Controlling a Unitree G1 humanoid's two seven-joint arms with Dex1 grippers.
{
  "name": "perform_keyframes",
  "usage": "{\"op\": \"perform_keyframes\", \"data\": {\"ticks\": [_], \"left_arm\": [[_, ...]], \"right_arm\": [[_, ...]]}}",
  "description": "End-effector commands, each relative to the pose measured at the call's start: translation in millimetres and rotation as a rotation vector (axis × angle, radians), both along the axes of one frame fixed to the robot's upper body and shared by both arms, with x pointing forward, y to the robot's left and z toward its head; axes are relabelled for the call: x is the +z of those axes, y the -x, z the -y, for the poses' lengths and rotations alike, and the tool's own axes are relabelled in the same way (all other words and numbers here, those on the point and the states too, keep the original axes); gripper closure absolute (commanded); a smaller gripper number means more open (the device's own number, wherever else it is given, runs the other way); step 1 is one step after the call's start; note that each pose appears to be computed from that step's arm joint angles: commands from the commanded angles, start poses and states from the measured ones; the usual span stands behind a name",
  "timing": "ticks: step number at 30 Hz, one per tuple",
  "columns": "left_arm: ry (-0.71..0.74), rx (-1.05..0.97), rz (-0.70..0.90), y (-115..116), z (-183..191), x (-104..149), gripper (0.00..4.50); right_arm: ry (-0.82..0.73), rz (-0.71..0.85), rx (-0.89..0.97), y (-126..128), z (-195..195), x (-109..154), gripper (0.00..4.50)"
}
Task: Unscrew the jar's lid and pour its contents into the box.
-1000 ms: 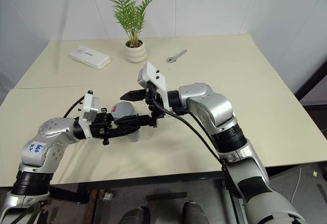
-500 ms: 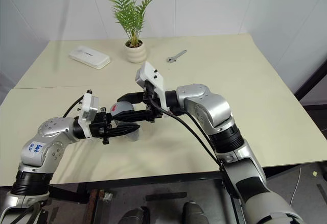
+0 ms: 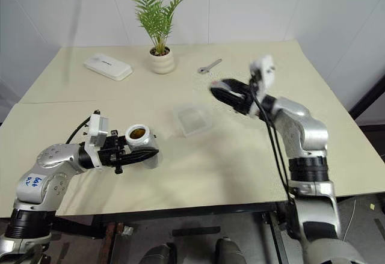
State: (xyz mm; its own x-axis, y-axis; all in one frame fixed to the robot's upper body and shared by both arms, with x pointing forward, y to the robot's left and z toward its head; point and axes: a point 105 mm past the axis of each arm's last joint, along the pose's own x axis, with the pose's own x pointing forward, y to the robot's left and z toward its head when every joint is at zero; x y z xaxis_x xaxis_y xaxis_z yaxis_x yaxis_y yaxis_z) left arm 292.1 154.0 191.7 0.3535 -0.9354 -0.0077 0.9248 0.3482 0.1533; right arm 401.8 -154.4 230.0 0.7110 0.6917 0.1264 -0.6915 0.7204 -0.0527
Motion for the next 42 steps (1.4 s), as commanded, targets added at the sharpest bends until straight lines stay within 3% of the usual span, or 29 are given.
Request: {"op": "perform_keyframes", "data": {"ticks": [1,6,9,13,15,22,28,33,37,42], "left_arm": [[0.025,0.009,0.04,-2,-4,11,2.59],[0.045,-0.011,0.04,-8,3,14,2.59],[0.044,-0.013,0.037,-12,3,15,2.59],[0.044,-0.017,0.032,-17,1,17,2.59],[0.054,-0.016,0.034,-20,1,20,2.59],[0.083,0.05,0.079,-39,-2,35,2.59],[-0.04,0.266,0.125,-90,-8,48,2.59],[-0.145,0.367,0.184,-123,3,58,2.59],[-0.256,0.445,0.324,-142,19,69,2.59],[-0.662,0.631,0.925,-159,34,90,2.59]], "right_arm": [[0.08,0.095,-0.12,-8,29,-13,1.9],[0.121,0.009,-0.227,-18,45,-67,1.9],[0.132,-0.005,-0.195,-17,39,-79,1.9],[0.127,-0.023,-0.202,-17,43,-87,0.69],[0.12,-0.01,-0.211,-17,47,-82,0.02],[0.15,0.076,-0.048,2,36,-42,0.02],[0.17,0.067,0.25,44,-7,7,0.02],[0.23,0.052,0.328,67,-25,12,0.02],[0.217,0.045,0.317,75,-27,12,0.02],[0.197,0.014,0.25,77,-17,3,0.02]]}}
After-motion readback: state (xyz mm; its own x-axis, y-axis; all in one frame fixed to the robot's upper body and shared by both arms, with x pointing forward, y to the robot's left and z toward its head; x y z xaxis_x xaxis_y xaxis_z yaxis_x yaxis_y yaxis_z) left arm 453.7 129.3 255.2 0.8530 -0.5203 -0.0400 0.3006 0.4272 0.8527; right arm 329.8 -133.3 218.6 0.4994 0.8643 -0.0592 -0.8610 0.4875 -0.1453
